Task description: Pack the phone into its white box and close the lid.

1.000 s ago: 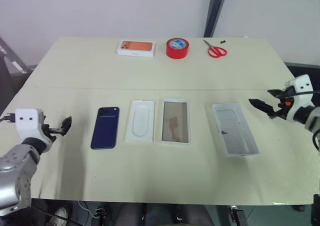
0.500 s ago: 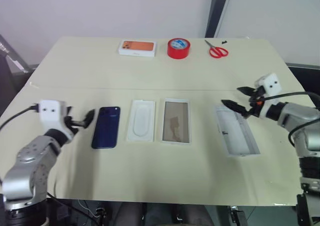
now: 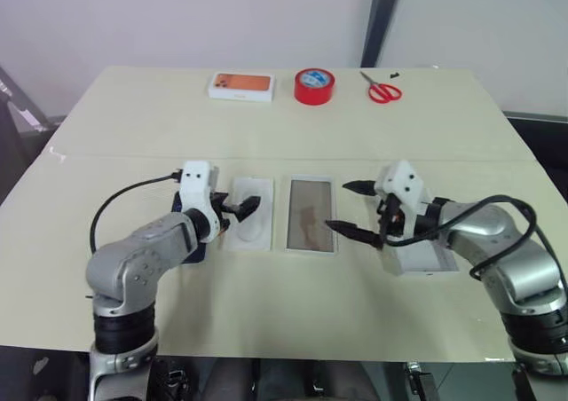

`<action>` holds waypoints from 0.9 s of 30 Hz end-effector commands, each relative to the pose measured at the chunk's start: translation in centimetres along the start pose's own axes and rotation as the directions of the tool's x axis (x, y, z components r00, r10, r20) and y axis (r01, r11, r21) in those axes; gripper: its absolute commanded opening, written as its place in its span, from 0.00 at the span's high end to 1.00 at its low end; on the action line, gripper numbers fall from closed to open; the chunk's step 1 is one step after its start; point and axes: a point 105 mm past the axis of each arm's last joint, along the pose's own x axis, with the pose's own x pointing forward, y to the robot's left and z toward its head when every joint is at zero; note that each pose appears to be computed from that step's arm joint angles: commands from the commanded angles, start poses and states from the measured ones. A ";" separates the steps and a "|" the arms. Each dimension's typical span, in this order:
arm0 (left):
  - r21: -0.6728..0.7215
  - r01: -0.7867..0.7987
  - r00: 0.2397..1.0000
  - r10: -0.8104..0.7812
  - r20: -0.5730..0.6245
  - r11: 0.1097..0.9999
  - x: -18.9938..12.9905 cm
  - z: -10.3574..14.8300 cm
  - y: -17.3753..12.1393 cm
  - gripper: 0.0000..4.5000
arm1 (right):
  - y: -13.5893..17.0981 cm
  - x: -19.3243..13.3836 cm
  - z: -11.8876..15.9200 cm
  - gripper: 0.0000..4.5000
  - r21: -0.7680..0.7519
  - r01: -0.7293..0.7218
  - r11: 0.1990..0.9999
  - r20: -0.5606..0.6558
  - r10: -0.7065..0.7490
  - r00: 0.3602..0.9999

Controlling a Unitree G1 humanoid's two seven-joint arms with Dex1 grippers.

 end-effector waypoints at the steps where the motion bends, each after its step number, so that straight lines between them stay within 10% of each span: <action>1: -0.015 -0.045 0.999 0.045 -0.024 0.999 0.2 0.2 0.6 0.01 | 0.2 -0.2 1.0 0.00 -0.040 0.000 0.999 0.031 0.001 1.000; 9: -0.045 0.012 0.988 -0.019 -0.155 0.999 1.2 -1.3 -0.8 0.01 | 0.4 -0.4 0.5 0.00 -0.056 0.000 0.998 0.009 0.000 1.000; 12: -0.081 0.008 0.987 -0.020 -0.157 0.997 1.3 -1.0 -0.5 0.20 | 0.5 -0.5 0.4 0.00 -0.061 0.006 0.998 0.006 -0.006 1.000; 19: -0.072 -0.090 0.981 0.076 -0.177 0.993 1.1 -0.9 1.7 0.99 | 1.0 -0.7 0.2 0.00 -0.061 0.018 0.998 0.002 -0.017 1.000; 27: -0.309 0.050 0.994 -0.017 0.109 0.950 0.3 4.3 1.1 0.99 | 0.7 -0.9 0.1 0.00 -0.065 0.034 0.997 -0.001 -0.034 0.999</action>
